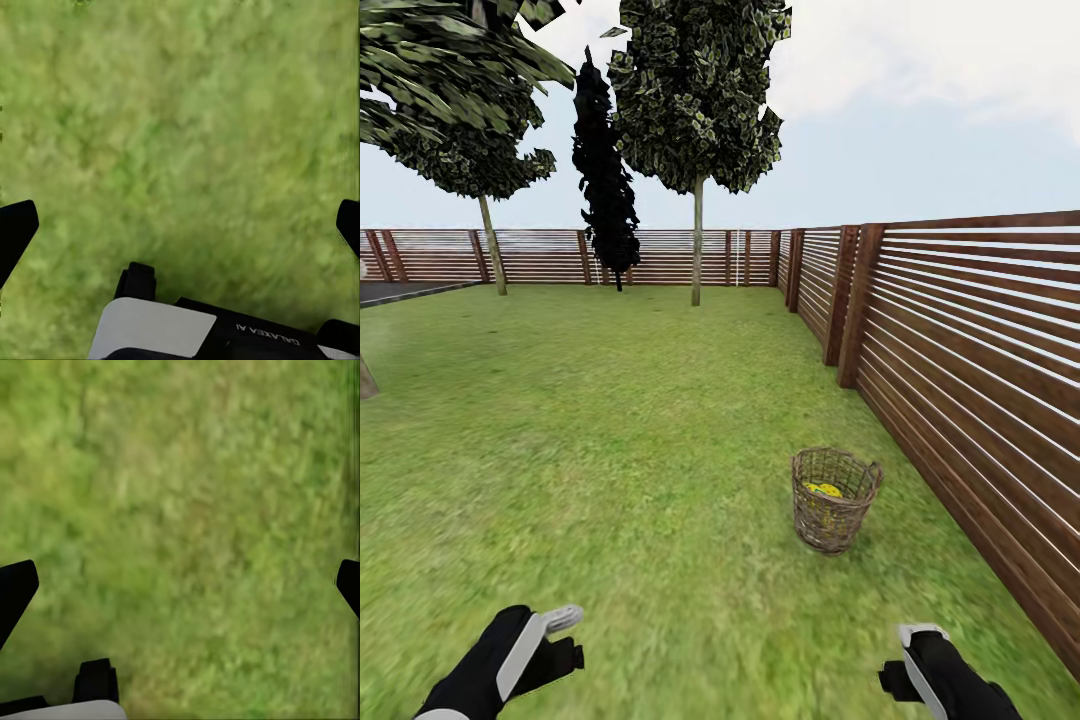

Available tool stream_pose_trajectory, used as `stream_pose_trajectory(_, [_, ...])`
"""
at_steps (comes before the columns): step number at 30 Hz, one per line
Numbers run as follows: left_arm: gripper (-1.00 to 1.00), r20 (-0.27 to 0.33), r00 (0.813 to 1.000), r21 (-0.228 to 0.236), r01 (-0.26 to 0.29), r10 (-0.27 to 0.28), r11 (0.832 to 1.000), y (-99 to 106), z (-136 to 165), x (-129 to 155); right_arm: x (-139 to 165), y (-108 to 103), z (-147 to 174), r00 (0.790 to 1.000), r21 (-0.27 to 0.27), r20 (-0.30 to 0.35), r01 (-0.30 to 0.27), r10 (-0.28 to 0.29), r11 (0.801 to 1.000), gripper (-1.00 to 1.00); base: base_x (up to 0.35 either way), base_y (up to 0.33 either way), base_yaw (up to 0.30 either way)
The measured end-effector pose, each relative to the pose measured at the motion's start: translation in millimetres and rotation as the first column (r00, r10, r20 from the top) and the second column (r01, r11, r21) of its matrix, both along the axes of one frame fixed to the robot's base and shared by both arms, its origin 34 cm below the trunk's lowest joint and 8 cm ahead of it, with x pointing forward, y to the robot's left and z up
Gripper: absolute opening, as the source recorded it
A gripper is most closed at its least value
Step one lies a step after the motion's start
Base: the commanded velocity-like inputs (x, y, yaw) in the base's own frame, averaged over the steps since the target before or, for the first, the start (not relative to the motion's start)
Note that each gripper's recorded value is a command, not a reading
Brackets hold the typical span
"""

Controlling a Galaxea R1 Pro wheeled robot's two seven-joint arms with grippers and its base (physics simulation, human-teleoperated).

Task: Take the three Easter eggs out of the wicker basket on the lawn in the garden, then place them on the lawn next to a single tree (choose any tree) so that all three eggs are next to the same tree and none are left in the basket.

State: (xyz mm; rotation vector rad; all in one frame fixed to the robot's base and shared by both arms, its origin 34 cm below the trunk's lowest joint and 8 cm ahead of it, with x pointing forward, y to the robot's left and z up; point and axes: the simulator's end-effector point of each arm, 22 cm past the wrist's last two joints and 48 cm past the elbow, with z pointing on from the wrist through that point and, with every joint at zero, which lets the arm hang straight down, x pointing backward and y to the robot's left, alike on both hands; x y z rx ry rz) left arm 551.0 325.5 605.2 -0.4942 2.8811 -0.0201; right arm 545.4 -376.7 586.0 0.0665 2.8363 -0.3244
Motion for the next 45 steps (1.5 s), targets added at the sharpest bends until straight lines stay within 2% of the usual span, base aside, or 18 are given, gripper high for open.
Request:
stream_pose_trajectory(2, [1.00, 0.021, 1.000, 0.006, -0.005, 0.005, 1.000, 4.2, 3.6, 5.4, -0.5, -7.9, 1.5, 1.000, -0.008, -0.001, 0.006, -0.006, 1.000, 1.00, 0.000, 0.000, 0.000])
stream_pose_trajectory(8, [1.00, 0.030, 1.000, -0.019, 0.005, -0.004, 1.000, -17.5, 2.7, 8.5, -1.2, -32.7, 6.0, 1.000, -0.036, 0.008, 0.023, -0.023, 0.999, 1.00, 0.000, 0.000, 0.000])
stream_pose_trajectory(16, [1.00, 0.033, 0.999, -0.025, 0.001, 0.000, 1.000, -19.3, 3.1, 8.8, -4.3, -64.8, 13.4, 0.999, -0.080, 0.010, 0.039, -0.038, 0.996, 1.00, 0.120, 0.000, 0.000])
stream_pose_trajectory(29, [1.00, 0.032, 0.999, -0.029, 0.002, -0.002, 1.000, -23.1, 2.7, 8.3, -2.5, -62.7, 13.9, 0.999, -0.077, 0.017, 0.036, -0.035, 0.996, 1.00, 0.342, 0.034, -0.055])
stream_pose_trajectory(45, [1.00, 0.033, 0.999, -0.028, 0.004, -0.003, 1.000, -22.9, 3.5, 8.6, -1.8, -61.7, 14.5, 0.999, -0.078, 0.020, 0.036, -0.034, 0.996, 1.00, 0.318, 0.183, -0.033])
